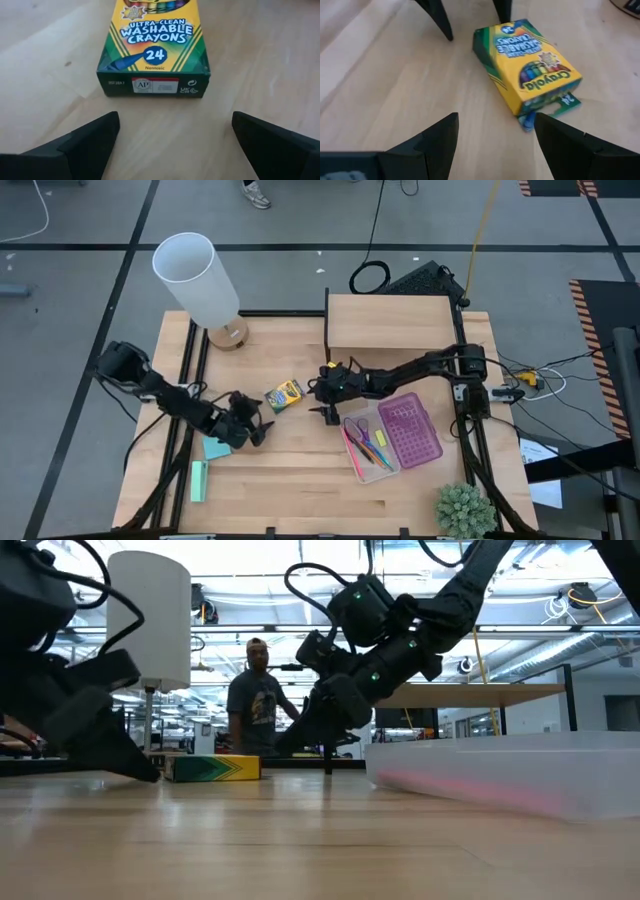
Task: Pack school essentials
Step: Put the yellow crayon box into the purple supply box
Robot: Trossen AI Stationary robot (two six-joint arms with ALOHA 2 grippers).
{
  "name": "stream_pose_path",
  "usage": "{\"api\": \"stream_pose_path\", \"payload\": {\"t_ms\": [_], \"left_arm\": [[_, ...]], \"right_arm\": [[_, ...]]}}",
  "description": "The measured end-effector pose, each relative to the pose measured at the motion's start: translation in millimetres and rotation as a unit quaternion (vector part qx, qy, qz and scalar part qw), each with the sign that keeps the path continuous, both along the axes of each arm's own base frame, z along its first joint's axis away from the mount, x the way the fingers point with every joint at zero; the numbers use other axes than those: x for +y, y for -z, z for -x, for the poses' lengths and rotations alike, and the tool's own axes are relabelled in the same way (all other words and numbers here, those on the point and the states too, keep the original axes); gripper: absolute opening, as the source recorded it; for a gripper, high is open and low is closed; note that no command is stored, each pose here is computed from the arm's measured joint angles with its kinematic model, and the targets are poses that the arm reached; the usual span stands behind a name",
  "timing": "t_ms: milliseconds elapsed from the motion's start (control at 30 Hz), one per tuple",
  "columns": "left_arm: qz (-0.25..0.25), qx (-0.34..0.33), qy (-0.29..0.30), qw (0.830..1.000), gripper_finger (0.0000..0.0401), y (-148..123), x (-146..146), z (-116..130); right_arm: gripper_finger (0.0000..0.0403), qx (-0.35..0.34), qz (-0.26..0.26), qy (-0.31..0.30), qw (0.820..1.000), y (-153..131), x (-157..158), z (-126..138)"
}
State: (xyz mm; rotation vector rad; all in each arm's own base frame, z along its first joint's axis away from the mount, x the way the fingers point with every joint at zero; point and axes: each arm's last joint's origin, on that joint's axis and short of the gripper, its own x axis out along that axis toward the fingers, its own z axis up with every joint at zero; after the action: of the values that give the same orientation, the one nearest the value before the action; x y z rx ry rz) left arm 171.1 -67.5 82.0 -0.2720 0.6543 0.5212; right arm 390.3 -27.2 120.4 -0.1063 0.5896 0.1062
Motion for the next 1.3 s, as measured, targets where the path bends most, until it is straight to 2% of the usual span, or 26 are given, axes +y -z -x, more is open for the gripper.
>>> {"api": "stream_pose_path", "payload": {"t_ms": [233, 667, 1300], "left_arm": [[-0.038, -0.002, 0.002, 0.999, 0.0399, 9, -2, -2], [-0.032, 0.013, -0.016, 0.999, 0.0400, 12, 5, -4], [-0.057, 0.028, -0.008, 0.998, 0.0400, 8, 7, -11]], "right_arm": [[0.0254, -0.003, 0.002, -0.004, 1.000, 0, 2, 0], [0.0254, -0.005, -0.012, -0.026, 1.000, -1, 4, 0], [0.0254, -0.026, -0.020, -0.020, 0.999, -5, 4, -3]]}}
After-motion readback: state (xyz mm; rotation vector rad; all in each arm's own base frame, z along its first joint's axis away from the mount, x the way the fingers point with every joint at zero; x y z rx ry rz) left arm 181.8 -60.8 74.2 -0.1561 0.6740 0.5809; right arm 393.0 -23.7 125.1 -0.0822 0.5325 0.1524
